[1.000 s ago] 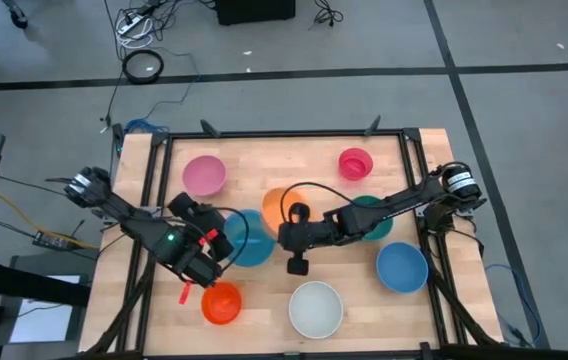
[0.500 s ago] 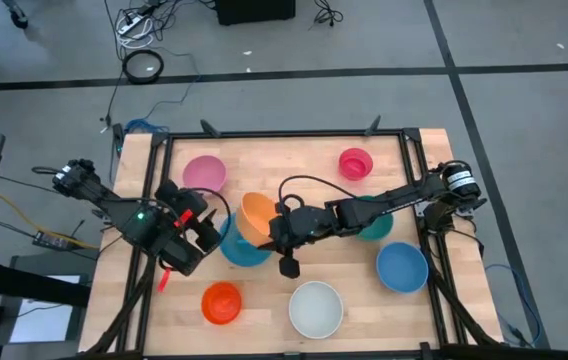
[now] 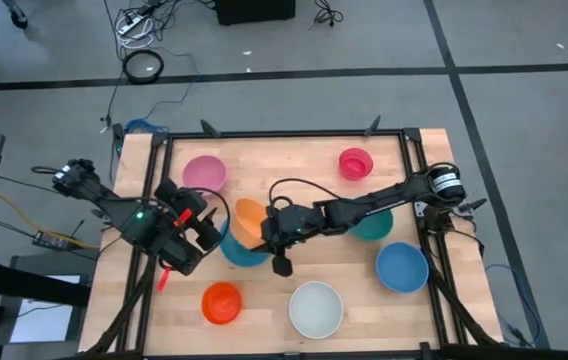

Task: Nest bowls inside each other
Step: Stack the orange bowl on top of the light blue bowl

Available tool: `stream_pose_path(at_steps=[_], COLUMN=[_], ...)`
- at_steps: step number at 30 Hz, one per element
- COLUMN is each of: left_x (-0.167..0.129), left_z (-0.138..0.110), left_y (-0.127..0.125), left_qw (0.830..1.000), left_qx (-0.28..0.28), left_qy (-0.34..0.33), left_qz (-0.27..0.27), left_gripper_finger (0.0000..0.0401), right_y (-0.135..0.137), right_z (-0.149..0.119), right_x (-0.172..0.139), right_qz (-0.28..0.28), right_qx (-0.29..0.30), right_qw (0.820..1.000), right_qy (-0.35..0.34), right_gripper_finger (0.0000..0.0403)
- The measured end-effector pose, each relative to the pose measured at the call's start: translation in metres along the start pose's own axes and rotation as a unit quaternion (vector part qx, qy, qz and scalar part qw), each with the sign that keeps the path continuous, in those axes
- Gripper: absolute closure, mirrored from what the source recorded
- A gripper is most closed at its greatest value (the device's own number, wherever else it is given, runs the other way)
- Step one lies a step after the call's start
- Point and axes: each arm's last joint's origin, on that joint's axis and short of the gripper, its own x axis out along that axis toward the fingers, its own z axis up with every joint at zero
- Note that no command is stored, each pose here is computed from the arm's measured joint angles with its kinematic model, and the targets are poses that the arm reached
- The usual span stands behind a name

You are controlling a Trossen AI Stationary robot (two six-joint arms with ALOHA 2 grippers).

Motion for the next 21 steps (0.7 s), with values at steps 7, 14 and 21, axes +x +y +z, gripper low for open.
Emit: stream_pose_path(at_steps=[7, 14, 21], left_x=[0.0, 0.0, 0.0], left_z=[0.0, 0.0, 0.0], left_y=[0.0, 0.0, 0.0], left_qw=[1.0, 1.0, 1.0], left_qx=[-0.001, -0.001, -0.001], left_qy=[0.0, 0.0, 0.0], left_qz=[0.0, 0.0, 0.0], left_gripper_finger=[0.0151, 0.0151, 0.0151], right_y=[-0.011, -0.013, -0.007], right_z=[-0.012, -0.015, -0.016], right_x=[0.01, 0.012, 0.013], right_qz=[-0.01, -0.009, 0.001], right_qx=[0.001, -0.001, 0.001], right_qw=[1.0, 0.999, 0.999], right_qy=[0.027, 0.036, 0.039], right_gripper_finger=[0.0403, 0.0398, 0.0364])
